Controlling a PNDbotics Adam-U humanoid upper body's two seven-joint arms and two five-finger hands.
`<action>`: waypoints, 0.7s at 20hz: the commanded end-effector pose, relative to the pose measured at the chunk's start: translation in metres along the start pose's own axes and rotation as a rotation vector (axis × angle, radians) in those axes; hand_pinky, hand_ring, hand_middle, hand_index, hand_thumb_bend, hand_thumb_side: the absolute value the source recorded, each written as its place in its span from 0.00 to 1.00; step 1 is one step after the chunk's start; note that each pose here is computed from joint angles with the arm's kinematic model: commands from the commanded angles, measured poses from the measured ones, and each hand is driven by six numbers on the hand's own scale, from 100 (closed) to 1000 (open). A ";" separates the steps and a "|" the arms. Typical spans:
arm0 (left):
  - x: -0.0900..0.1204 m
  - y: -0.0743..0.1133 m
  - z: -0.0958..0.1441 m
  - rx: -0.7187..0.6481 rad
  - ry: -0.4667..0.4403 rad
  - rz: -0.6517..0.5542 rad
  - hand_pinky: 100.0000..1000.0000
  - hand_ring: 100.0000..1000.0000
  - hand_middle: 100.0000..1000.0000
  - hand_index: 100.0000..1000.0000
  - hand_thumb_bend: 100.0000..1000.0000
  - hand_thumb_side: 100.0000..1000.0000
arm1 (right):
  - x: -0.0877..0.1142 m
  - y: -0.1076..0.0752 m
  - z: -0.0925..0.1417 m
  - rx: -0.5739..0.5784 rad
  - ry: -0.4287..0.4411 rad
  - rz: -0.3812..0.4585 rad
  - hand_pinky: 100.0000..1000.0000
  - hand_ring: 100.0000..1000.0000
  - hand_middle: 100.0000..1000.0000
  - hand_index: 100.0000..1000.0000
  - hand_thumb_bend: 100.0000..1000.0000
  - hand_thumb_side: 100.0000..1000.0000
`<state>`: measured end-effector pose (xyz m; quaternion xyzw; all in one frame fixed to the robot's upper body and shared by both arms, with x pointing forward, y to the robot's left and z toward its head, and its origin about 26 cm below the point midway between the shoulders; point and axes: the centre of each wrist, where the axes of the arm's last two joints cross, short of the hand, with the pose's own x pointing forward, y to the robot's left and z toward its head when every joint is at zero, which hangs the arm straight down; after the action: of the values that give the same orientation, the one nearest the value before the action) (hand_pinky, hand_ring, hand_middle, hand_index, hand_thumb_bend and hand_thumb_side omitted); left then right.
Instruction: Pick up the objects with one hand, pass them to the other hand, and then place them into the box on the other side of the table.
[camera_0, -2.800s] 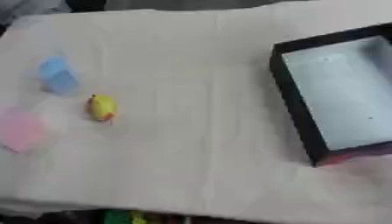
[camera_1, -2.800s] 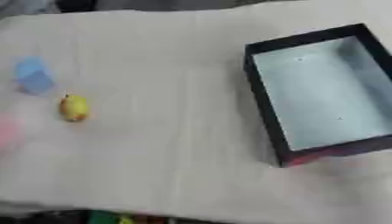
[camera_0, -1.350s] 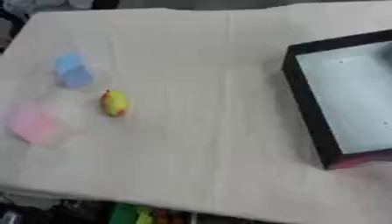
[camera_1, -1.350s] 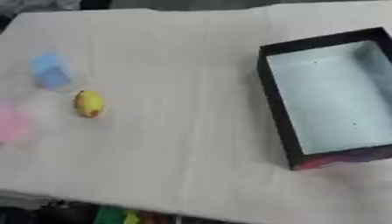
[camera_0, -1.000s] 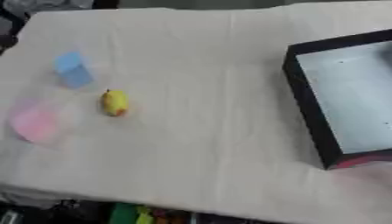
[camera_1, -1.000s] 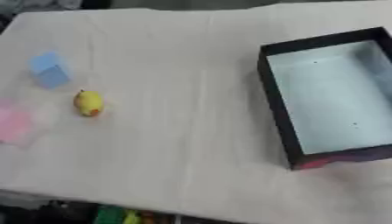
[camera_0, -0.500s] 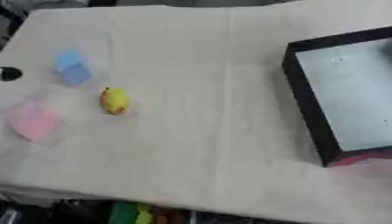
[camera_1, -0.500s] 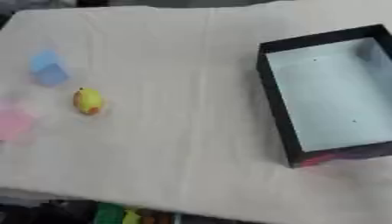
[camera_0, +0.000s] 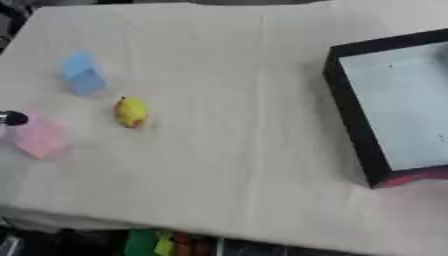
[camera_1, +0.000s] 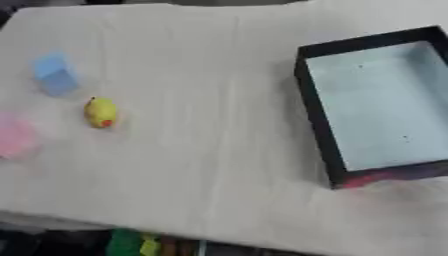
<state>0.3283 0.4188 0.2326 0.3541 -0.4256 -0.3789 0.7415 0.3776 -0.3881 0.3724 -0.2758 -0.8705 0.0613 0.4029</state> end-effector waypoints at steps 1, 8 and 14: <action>-0.005 0.018 0.003 0.015 0.044 -0.049 0.95 0.91 0.82 0.86 0.73 0.28 | 0.012 -0.016 -0.004 -0.028 -0.031 0.028 0.86 0.83 0.86 0.87 0.00 0.42; -0.004 0.027 -0.002 -0.064 0.039 -0.062 0.95 0.91 0.82 0.85 0.72 0.26 | 0.006 -0.015 -0.002 -0.027 -0.013 0.033 0.86 0.82 0.86 0.87 0.00 0.43; 0.001 0.034 -0.003 -0.138 0.026 -0.073 0.95 0.91 0.82 0.85 0.72 0.27 | 0.002 -0.016 0.000 -0.038 0.002 0.035 0.86 0.82 0.85 0.86 0.00 0.43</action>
<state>0.3423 0.4291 0.2434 0.3097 -0.3783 -0.4319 0.7579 0.3784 -0.3936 0.3629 -0.2835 -0.8626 0.0554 0.4154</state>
